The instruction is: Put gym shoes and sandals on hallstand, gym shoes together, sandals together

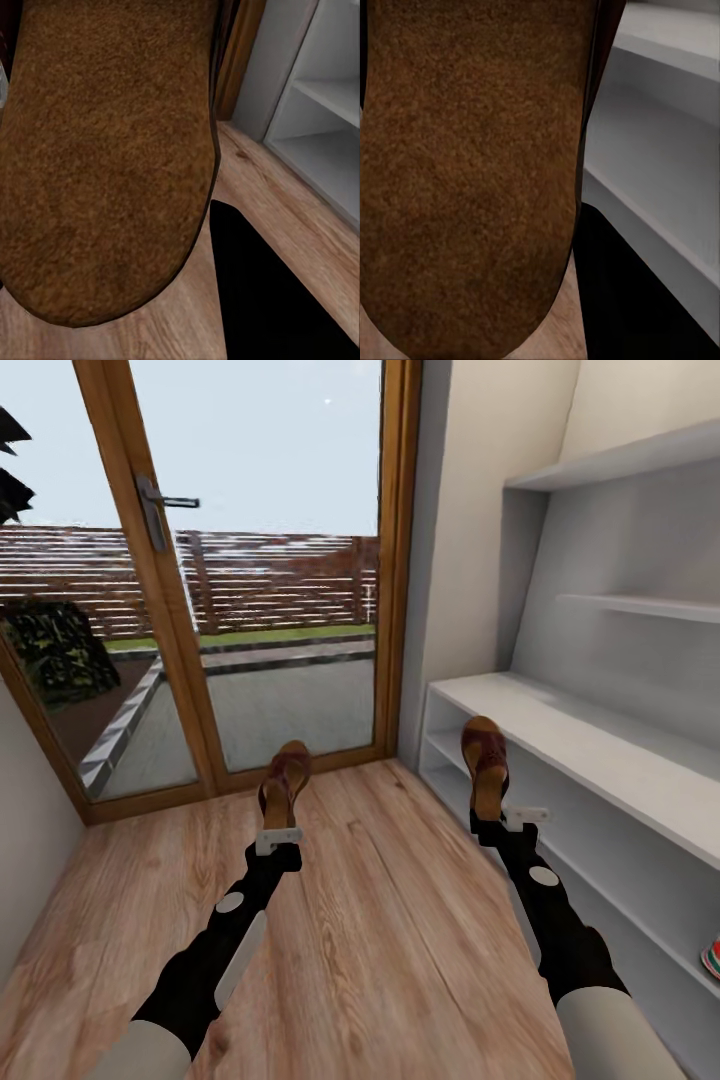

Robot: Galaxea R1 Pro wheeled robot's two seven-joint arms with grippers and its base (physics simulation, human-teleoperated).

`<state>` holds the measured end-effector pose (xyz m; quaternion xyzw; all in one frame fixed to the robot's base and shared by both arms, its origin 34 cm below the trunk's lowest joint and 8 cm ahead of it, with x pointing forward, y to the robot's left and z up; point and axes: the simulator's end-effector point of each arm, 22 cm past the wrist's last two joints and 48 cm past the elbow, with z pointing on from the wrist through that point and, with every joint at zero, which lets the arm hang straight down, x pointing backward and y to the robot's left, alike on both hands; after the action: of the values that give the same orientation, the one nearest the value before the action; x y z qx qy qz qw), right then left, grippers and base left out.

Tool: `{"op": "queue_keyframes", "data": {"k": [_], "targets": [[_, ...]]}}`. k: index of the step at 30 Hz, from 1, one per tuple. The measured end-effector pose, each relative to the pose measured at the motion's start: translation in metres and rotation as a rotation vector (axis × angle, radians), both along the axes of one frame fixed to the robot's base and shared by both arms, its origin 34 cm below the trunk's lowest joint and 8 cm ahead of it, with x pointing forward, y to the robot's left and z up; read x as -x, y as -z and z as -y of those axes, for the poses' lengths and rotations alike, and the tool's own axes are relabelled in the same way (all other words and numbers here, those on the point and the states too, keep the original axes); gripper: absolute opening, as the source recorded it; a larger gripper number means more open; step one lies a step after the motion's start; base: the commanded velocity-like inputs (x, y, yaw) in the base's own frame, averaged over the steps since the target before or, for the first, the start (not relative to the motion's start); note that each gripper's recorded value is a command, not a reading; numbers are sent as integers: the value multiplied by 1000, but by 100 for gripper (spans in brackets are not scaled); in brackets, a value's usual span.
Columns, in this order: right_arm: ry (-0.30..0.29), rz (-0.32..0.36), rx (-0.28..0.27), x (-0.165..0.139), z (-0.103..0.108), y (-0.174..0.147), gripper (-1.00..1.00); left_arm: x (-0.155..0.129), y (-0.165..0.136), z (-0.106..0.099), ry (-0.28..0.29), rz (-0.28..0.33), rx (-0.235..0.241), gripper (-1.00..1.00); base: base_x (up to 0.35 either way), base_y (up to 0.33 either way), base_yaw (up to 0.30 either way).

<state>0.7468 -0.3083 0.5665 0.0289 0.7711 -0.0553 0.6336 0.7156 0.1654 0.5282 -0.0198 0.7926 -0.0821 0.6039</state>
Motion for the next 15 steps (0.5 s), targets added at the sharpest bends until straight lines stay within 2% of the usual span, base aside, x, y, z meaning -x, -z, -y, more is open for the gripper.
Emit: {"op": "queue_keyframes", "data": {"k": [4,15], "targets": [[0,-1,-1,0,0,0,-100,0,0,0,0,0,0,-100,284,194,-112],[0,-1,-1,0,0,0,-100,0,0,0,0,0,1,-100,280,207,-252]]}}
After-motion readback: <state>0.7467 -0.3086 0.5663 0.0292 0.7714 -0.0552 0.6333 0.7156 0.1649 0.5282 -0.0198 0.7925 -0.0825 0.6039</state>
